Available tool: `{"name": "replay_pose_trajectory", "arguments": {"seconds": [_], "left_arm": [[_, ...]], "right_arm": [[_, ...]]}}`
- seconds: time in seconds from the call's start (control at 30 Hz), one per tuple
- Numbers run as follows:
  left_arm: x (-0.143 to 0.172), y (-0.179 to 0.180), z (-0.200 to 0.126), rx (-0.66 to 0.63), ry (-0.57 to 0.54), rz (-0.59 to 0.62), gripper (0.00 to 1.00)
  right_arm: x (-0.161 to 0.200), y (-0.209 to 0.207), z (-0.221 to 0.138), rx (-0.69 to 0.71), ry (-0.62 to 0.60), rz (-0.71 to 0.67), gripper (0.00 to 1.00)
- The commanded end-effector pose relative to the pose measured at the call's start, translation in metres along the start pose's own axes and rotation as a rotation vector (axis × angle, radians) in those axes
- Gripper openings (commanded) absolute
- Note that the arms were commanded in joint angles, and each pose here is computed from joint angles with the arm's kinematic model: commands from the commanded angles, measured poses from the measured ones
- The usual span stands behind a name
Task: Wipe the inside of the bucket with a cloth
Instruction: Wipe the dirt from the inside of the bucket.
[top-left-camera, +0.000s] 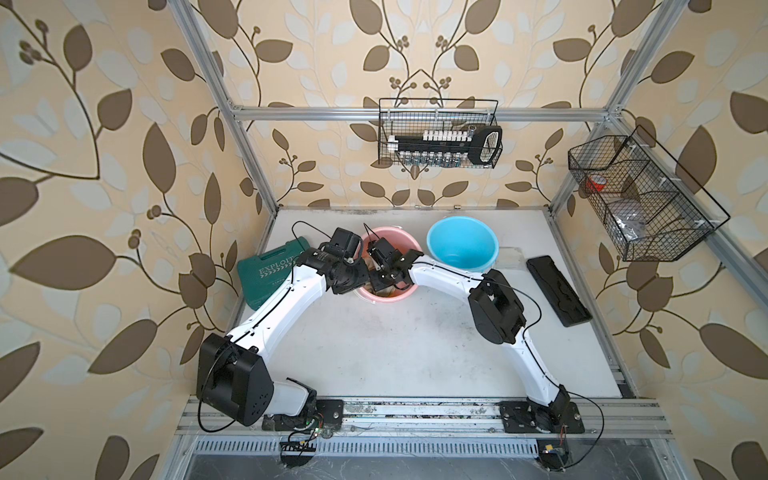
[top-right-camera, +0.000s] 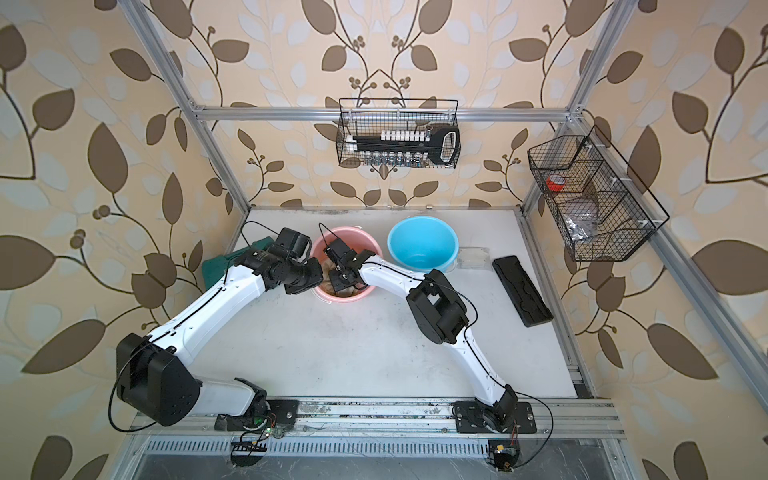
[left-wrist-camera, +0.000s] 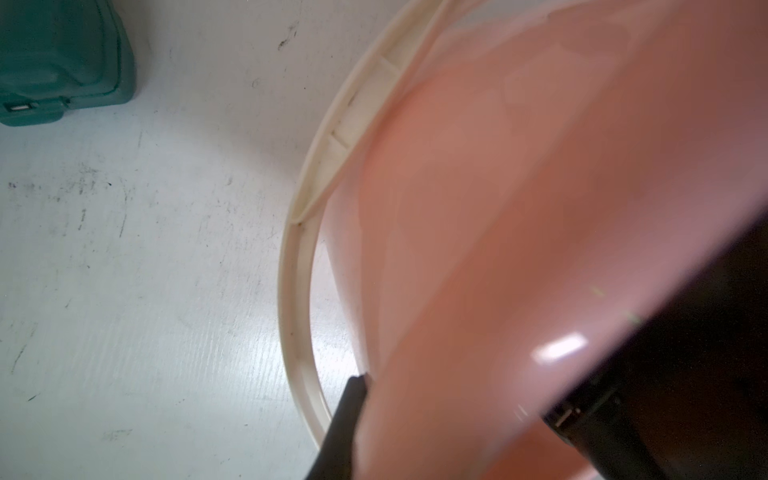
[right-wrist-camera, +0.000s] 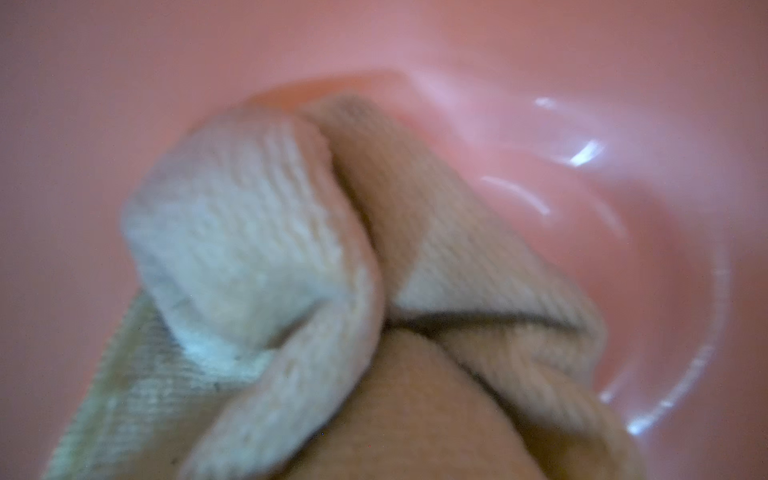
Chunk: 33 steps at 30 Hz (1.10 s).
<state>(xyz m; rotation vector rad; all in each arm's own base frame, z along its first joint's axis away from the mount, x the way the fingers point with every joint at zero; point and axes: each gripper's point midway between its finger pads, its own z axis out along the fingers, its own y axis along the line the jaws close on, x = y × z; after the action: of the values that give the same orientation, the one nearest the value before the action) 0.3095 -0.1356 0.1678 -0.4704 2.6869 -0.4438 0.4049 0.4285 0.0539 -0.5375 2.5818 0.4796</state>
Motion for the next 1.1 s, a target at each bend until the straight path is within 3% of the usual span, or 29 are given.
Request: {"name": "replay_pose_trajectory", "arguments": {"seconds": [0.0, 0.33, 0.57, 0.8, 1.07], "left_arm": [[0.083, 0.005, -0.003, 0.032, 0.348, 0.136, 0.0], [0.051, 0.014, 0.001, -0.065, 0.254, 0.167, 0.0], [0.035, 0.02, 0.002, -0.116, 0.218, 0.184, 0.0], [0.036, 0.019, -0.001, -0.063, 0.242, 0.157, 0.0], [0.047, 0.022, -0.008, -0.034, 0.264, 0.169, 0.0]], "right_arm": [[-0.008, 0.049, 0.007, -0.31, 0.004, 0.036, 0.0], [0.01, 0.098, -0.051, -0.643, 0.117, 0.038, 0.0], [-0.019, 0.111, -0.101, -0.781, 0.01, 0.092, 0.0], [-0.053, 0.1, -0.119, -0.721, -0.164, 0.144, 0.0], [-0.092, 0.072, -0.13, -0.613, -0.408, 0.304, 0.0]]}}
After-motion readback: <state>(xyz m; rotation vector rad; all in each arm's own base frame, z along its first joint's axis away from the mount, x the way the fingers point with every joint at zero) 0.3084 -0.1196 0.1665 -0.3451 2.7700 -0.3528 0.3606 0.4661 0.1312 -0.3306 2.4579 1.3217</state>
